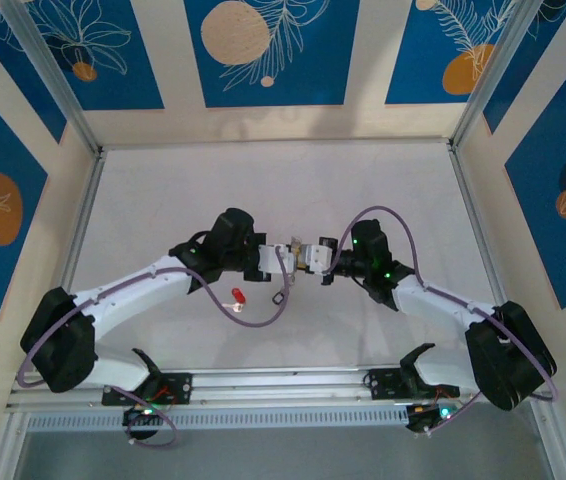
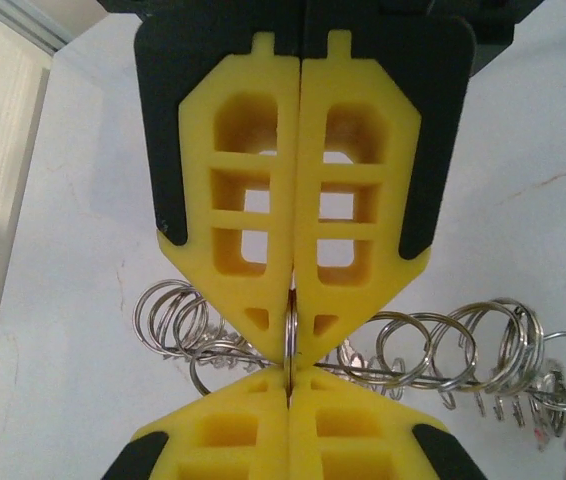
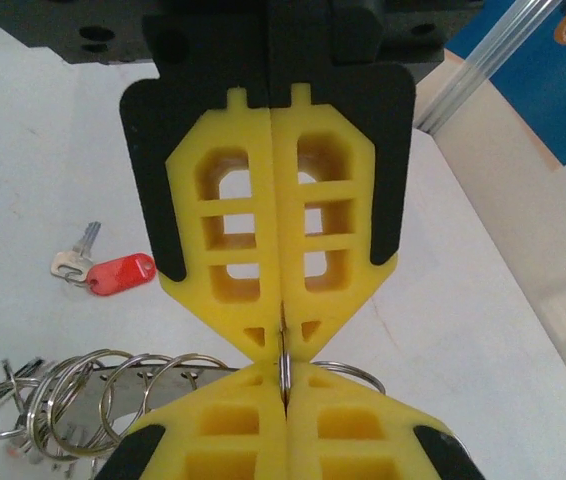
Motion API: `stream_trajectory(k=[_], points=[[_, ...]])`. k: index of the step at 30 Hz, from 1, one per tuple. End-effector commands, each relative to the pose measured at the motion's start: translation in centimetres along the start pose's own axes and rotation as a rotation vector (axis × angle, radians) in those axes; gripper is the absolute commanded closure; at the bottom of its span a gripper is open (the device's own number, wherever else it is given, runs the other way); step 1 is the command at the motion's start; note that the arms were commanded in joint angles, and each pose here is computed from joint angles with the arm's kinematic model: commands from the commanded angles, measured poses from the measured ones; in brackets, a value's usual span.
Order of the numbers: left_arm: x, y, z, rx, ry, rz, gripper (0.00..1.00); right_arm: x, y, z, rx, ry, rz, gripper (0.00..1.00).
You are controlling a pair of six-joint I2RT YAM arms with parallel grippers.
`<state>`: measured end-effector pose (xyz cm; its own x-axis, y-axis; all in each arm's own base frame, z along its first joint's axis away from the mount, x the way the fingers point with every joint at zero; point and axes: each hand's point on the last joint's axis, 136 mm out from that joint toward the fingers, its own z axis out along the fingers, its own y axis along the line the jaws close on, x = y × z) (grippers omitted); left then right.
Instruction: Put the keys on the keyring
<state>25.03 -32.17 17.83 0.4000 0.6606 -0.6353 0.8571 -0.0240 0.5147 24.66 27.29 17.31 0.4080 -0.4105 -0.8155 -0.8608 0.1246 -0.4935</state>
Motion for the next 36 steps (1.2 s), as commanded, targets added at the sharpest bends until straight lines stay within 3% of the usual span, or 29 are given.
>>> stream_trajectory(k=[1,2,5,13,23,34,36], points=[[-2.0,0.8,-1.0,-0.048,-0.079,0.046,0.88,-0.9,-0.1,0.1,-0.010,-0.036,-0.013,1.00],[-2.1,0.7,-1.1,-0.059,-0.098,0.049,0.82,-1.3,0.0,-0.2,-0.012,-0.061,-0.011,1.00],[-2.4,0.1,-1.8,-0.067,-0.155,0.058,0.79,-2.4,0.0,-1.1,-0.001,-0.144,-0.001,1.00],[-3.8,0.3,-2.9,-0.070,-0.267,0.025,0.79,-4.4,0.0,-3.4,-0.007,-0.289,0.032,1.00],[-4.9,0.1,-3.0,-0.041,-0.352,-0.012,0.79,-5.4,0.1,-3.6,-0.036,-0.350,0.038,1.00],[-5.3,-0.1,-2.8,-0.026,-0.388,-0.019,0.89,-5.0,0.5,-2.7,-0.062,-0.328,0.038,1.00],[-5.2,-0.3,-2.5,-0.017,-0.388,-0.025,0.94,-5.1,0.6,-2.5,-0.065,-0.328,0.034,1.00]])
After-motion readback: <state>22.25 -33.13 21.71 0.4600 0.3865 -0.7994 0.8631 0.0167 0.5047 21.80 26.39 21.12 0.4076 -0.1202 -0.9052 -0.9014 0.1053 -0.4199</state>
